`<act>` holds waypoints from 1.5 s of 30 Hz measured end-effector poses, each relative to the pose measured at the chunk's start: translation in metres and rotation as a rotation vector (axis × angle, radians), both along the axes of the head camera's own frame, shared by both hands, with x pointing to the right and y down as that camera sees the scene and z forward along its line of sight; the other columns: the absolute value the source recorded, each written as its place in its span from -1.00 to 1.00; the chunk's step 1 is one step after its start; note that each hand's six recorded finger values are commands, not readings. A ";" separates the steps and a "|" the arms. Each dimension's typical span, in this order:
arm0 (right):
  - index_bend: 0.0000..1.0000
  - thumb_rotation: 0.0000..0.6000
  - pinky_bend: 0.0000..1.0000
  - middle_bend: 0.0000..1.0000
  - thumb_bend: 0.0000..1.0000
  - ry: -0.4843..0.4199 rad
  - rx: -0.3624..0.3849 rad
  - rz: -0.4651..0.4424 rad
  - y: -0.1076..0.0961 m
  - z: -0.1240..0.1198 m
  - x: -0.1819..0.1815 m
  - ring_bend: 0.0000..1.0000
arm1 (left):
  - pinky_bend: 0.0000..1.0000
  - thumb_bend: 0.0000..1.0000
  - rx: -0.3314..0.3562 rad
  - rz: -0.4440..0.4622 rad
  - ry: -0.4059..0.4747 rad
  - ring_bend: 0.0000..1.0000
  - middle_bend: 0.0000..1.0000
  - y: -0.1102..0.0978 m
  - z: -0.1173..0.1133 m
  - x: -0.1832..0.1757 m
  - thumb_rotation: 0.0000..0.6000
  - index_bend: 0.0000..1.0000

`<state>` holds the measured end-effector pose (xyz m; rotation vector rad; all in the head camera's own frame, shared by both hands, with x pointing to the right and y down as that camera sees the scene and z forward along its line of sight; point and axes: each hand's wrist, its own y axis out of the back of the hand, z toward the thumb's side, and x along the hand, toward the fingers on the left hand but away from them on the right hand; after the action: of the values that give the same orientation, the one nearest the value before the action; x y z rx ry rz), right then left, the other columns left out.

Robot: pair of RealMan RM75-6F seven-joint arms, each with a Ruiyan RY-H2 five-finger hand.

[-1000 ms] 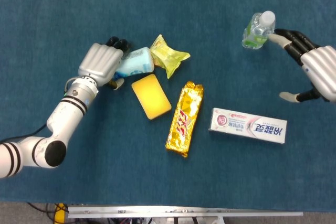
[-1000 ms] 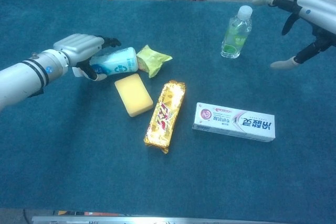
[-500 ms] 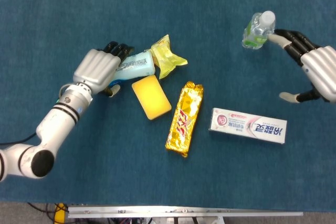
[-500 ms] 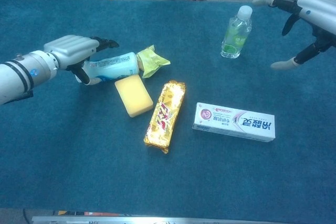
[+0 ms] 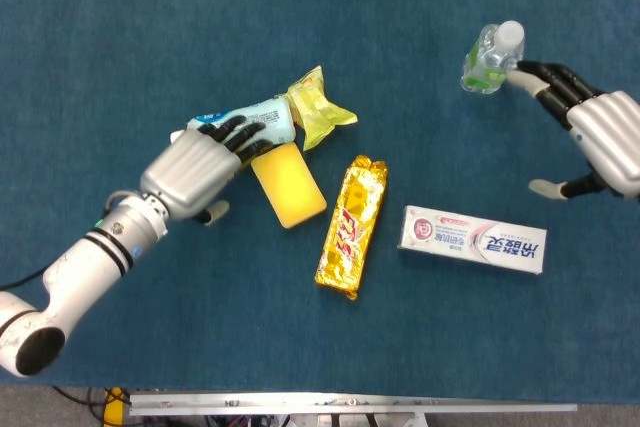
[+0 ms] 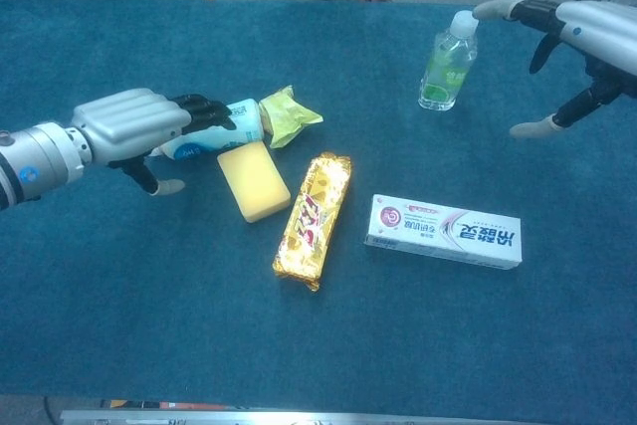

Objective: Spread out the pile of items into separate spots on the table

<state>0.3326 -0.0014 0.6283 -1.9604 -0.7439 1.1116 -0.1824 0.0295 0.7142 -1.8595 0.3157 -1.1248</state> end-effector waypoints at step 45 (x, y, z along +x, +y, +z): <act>-1.00 1.00 -0.26 -0.83 -0.86 0.029 0.008 0.040 0.003 -0.004 0.018 -0.85 | -0.66 -0.41 0.062 0.188 0.015 -1.00 -1.00 0.009 0.050 0.049 1.00 -0.70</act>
<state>0.3501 0.0015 0.6245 -1.9269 -0.7740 1.1568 -0.1335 0.0388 0.7641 -1.8028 0.1772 -0.9632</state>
